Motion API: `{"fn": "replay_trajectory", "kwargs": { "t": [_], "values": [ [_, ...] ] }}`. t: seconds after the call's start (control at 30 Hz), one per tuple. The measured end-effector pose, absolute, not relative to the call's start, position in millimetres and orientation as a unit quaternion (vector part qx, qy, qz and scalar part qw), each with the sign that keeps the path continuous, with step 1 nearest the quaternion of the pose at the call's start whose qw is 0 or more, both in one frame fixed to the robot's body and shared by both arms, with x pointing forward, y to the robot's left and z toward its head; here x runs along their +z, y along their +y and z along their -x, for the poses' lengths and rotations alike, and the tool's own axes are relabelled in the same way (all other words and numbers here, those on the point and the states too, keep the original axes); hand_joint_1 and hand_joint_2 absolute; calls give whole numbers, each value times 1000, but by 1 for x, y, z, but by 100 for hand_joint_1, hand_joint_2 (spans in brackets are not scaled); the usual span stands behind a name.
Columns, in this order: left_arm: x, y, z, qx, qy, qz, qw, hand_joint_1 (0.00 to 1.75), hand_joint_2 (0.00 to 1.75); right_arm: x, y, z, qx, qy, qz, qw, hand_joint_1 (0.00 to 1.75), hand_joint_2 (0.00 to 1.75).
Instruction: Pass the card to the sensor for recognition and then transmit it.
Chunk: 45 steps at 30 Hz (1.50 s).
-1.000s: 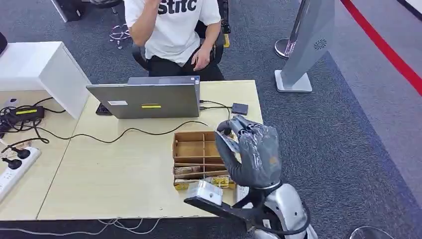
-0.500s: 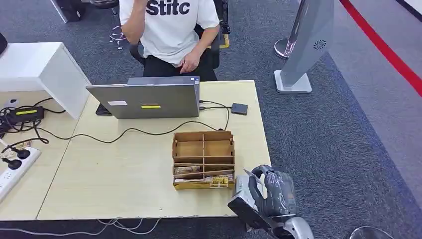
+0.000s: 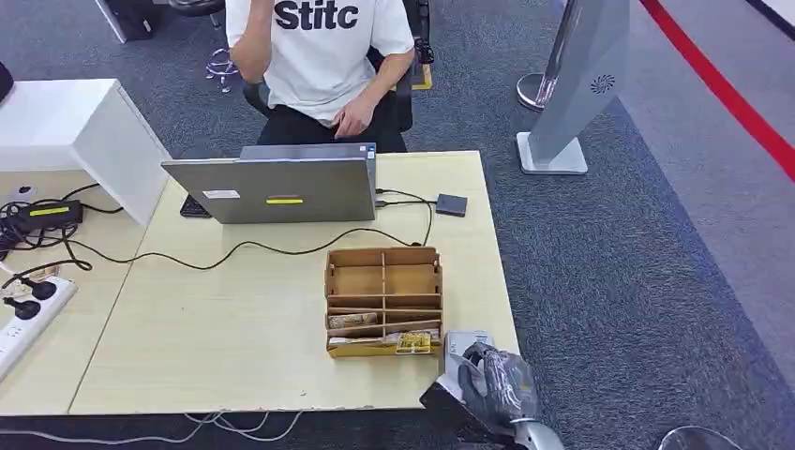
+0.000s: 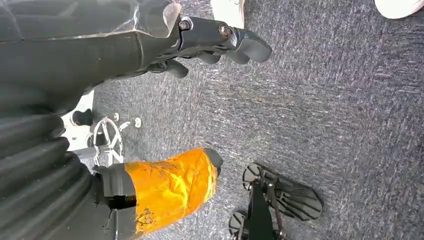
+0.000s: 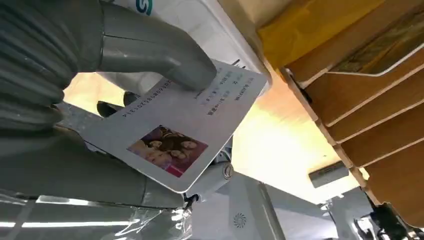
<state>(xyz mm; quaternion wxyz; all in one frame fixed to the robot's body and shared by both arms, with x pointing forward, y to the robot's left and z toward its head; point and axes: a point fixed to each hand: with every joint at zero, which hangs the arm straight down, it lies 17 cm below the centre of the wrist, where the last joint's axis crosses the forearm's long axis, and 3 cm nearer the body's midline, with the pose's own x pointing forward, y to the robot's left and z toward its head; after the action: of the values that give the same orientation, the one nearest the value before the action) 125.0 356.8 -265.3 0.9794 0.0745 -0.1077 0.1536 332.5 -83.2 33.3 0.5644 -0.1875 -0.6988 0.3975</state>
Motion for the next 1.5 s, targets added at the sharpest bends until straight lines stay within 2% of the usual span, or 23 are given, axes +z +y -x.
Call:
{"fn": "replay_trajectory", "kwargs": {
  "t": [0.5, 0.7, 0.77, 0.93, 1.13, 1.33, 1.5],
  "values": [
    [-264, 358, -128, 151, -117, -76, 979, 0, 175, 22, -73, -336, 404, -690, 173, 575, 175, 175],
    [-264, 360, -128, 156, -117, -78, 978, 0, 175, 39, -75, -342, 403, -702, 195, 554, 175, 175],
    [-265, 361, -127, 157, -116, -79, 978, 0, 175, 62, -75, -345, 393, -715, 195, 545, 175, 175],
    [-265, 362, -125, 154, -114, -82, 978, 0, 175, 160, -63, -345, 327, -794, 118, 498, 175, 175],
    [-264, 359, -130, 142, -113, -82, 980, 0, 175, 242, -29, -358, 343, -832, 98, 425, 175, 175],
    [-263, 352, -139, 137, -114, -77, 981, 0, 175, 283, 1, -371, 360, -844, 89, 388, 175, 175],
    [-262, 353, -141, 138, -114, -78, 981, 0, 175, 291, 8, -371, 361, -848, 83, 380, 175, 175]
  ]
}}
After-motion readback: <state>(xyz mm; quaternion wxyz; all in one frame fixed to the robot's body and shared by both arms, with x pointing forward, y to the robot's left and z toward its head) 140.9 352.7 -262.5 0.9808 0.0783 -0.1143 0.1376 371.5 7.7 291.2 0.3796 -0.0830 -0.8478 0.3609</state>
